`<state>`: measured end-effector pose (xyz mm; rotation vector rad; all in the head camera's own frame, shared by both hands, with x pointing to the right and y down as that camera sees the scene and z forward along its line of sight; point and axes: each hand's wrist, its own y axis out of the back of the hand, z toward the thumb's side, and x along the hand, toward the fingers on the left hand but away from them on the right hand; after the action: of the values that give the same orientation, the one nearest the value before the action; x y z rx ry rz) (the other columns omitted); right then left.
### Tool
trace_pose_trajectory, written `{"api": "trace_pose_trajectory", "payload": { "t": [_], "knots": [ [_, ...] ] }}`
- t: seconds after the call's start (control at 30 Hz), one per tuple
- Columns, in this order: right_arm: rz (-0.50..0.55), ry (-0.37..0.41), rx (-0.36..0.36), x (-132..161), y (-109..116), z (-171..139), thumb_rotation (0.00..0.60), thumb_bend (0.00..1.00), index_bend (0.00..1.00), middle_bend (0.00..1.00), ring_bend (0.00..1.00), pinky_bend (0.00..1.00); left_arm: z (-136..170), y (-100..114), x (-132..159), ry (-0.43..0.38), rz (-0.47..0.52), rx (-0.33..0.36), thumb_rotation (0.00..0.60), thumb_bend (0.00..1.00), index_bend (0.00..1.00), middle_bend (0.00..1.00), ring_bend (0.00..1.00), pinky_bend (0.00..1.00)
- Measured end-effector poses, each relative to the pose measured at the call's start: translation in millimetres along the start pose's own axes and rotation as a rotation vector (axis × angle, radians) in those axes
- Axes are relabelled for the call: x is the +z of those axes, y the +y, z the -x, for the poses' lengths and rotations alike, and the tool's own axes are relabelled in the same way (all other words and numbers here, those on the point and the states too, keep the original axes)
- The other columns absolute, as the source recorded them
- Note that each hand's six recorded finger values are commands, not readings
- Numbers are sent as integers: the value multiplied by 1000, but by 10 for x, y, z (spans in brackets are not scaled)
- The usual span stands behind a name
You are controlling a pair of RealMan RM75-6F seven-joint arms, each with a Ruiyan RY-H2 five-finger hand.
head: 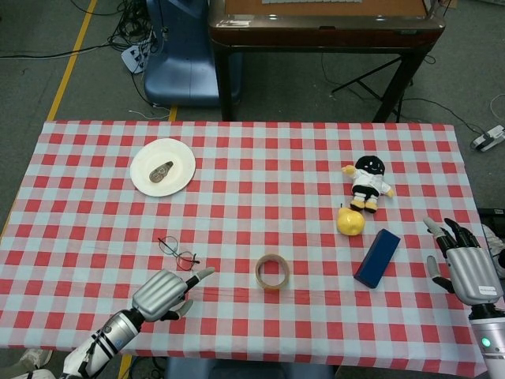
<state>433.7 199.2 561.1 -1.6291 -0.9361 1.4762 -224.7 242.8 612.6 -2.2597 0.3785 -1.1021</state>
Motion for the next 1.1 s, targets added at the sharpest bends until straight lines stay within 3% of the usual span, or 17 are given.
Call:
{"api": "trace_pose_trajectory", "payload": {
  "t": [0.5, 1.1],
  "knots": [
    [3, 2, 5, -2, -18, 18, 600, 492, 76, 247, 86, 145, -94, -135, -388, 143, 10, -39, 600, 543, 0, 1000, 991, 1000],
    [-1, 2, -1, 14, 8, -6, 600, 491, 76, 247, 89, 145, -309, -362, -1001, 322, 119, -108, 600, 543, 0, 1000, 992, 1000]
  ]
}}
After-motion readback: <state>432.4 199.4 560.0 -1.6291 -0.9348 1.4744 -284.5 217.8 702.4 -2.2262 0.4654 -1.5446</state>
